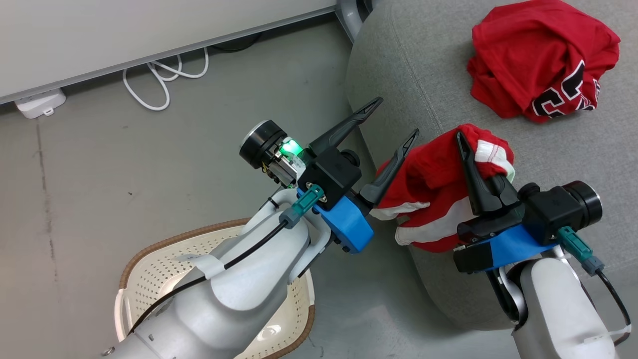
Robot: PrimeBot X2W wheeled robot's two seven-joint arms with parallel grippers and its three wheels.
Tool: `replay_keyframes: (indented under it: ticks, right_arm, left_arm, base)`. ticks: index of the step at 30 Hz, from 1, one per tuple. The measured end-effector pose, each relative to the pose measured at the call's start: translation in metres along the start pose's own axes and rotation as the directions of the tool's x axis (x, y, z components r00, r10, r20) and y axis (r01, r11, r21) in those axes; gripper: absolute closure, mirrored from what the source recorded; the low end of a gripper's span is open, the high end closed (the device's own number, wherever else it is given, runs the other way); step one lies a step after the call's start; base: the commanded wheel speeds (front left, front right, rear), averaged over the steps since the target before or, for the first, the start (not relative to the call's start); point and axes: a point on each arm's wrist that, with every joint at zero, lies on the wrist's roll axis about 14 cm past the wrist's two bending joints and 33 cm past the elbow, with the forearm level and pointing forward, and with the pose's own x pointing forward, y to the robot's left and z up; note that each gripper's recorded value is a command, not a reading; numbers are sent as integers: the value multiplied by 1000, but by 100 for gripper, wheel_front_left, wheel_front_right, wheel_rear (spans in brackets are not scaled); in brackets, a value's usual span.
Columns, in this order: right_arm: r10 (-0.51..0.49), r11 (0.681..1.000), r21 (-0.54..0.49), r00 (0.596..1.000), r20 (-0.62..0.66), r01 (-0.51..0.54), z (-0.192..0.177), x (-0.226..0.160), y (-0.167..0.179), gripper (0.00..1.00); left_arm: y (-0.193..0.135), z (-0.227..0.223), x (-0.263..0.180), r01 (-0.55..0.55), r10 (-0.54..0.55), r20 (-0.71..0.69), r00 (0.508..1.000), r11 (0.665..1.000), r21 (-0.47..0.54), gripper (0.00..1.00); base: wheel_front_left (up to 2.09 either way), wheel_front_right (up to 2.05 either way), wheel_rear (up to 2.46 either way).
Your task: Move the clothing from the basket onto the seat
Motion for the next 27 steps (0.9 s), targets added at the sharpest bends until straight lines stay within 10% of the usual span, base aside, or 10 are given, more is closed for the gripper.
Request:
replay_keyframes:
  ticks: [14, 27]
  right_arm:
    - [-33, 999, 1, 999, 25, 33, 7, 0, -9, 100]
    - [-123, 964, -179, 923, 364, 199, 115, 84, -99, 100]
  left_arm:
    - [-7, -8, 4, 25, -25, -13, 1000, 1000, -14, 0]
    - [23, -35, 11, 4, -4, -17, 1000, 1000, -17, 0]
  base:
    - [0, 0, 0]
    - [0, 0, 0]
